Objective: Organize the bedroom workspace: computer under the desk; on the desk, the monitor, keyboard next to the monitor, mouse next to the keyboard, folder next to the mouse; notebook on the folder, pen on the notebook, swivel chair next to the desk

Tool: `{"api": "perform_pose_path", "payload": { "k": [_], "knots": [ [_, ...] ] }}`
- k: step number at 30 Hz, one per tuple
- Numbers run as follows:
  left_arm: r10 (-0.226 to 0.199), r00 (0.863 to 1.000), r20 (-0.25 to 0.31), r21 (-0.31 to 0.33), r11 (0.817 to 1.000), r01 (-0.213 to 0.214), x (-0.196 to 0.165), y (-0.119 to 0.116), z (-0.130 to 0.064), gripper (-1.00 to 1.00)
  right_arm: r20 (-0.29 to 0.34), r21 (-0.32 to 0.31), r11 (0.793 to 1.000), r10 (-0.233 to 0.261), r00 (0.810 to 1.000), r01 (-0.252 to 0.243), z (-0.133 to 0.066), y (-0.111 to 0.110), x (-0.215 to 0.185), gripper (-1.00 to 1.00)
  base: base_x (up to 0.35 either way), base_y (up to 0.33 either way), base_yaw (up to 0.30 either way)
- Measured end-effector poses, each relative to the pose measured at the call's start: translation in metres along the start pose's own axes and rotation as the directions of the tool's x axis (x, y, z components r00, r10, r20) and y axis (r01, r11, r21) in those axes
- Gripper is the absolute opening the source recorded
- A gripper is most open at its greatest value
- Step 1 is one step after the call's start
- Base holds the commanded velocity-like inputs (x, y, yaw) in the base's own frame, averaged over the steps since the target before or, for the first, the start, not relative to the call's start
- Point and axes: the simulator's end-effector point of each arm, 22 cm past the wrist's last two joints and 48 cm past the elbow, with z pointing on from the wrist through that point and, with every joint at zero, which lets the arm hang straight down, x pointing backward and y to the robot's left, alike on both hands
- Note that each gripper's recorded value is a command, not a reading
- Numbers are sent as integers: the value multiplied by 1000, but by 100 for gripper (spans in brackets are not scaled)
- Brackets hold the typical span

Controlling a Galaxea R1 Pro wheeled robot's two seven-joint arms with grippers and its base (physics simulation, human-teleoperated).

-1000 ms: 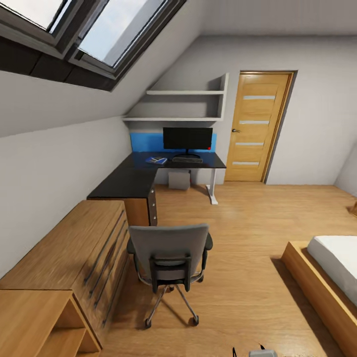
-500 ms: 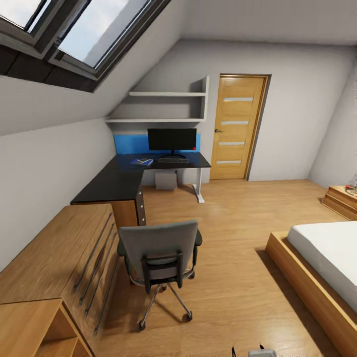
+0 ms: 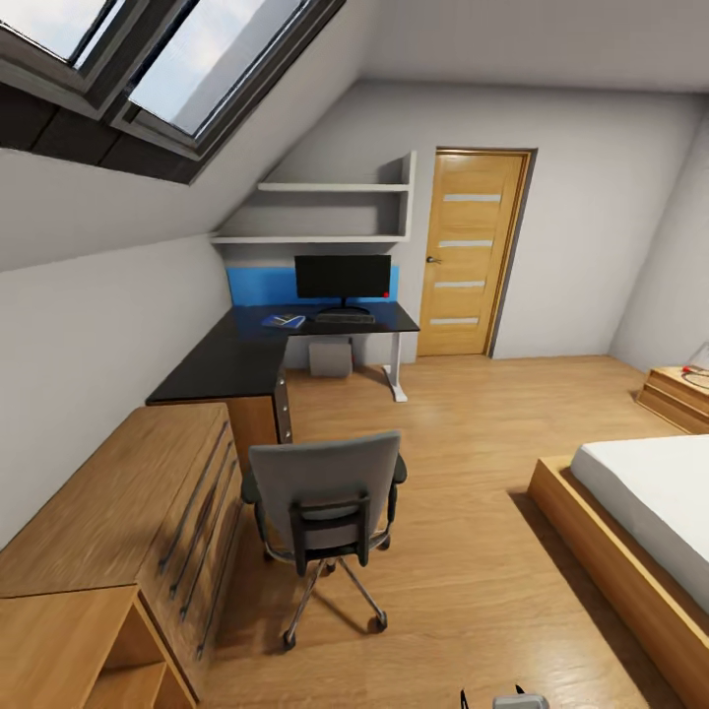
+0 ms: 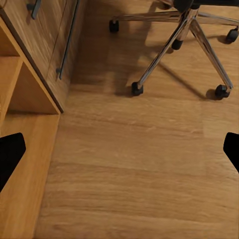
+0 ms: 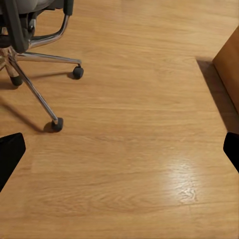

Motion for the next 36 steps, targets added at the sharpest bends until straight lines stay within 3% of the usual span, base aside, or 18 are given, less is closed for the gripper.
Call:
{"api": "perform_pose_path", "payload": {
  "k": [18, 36],
  "knots": [
    [0, 1000, 0, -1, 1000, 0, 0, 1, 0, 100, 1, -1, 1000, 0, 1000, 0, 0, 0, 0, 100, -42, 42, 11],
    [1, 1000, 2, -1, 1000, -1, 0, 1, 0, 100, 0, 2, 1000, 1, 1000, -1, 0, 0, 0, 100, 0, 0, 240]
  ]
}}
